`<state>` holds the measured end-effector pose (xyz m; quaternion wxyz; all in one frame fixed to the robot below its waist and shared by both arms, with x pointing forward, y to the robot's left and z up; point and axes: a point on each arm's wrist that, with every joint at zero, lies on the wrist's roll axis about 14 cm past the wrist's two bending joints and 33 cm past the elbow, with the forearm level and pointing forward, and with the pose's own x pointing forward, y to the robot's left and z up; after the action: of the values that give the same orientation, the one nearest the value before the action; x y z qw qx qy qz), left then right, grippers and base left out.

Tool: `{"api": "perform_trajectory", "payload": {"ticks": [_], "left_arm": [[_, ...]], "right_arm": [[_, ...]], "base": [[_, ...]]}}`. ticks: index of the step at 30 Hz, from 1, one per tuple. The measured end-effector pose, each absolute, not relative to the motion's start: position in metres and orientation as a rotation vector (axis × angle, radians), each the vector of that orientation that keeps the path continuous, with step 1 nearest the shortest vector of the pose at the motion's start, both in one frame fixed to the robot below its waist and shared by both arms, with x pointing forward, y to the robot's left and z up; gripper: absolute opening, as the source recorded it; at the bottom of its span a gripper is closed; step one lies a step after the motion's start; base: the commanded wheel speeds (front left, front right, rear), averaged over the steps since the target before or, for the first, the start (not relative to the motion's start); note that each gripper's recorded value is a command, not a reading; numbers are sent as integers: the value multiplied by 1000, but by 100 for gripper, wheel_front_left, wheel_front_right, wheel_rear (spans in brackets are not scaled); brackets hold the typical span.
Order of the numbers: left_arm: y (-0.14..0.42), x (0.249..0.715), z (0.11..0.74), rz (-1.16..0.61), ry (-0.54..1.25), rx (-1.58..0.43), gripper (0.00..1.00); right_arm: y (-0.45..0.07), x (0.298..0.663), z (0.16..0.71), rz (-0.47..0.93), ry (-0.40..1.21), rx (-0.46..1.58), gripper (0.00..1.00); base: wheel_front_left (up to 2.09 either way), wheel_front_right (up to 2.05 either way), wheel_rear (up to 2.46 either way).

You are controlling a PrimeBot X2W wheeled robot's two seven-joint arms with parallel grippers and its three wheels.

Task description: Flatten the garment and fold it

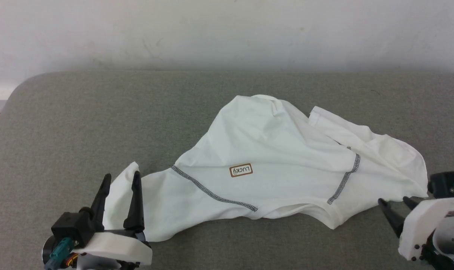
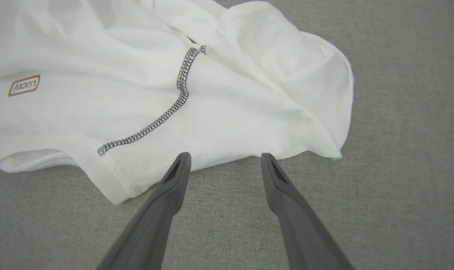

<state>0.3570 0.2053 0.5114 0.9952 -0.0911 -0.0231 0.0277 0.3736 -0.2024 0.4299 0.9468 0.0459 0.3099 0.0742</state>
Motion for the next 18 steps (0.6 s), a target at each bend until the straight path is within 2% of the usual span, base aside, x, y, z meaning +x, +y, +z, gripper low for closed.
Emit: {"api": "perform_trajectory", "payload": {"ticks": [9, 13, 18], "left_arm": [[205, 367, 496, 54, 0, -185, 100], [204, 370, 489, 55, 20, -189, 100], [204, 369, 483, 45, 38, -189, 100]], "right_arm": [[-196, 399, 410, 208, 792, 33, 100], [-196, 387, 375, 213, 949, 31, 100], [-192, 383, 367, 231, 1066, 67, 99]], "base": [[0, 0, 0], [0, 0, 0], [0, 0, 0]]}}
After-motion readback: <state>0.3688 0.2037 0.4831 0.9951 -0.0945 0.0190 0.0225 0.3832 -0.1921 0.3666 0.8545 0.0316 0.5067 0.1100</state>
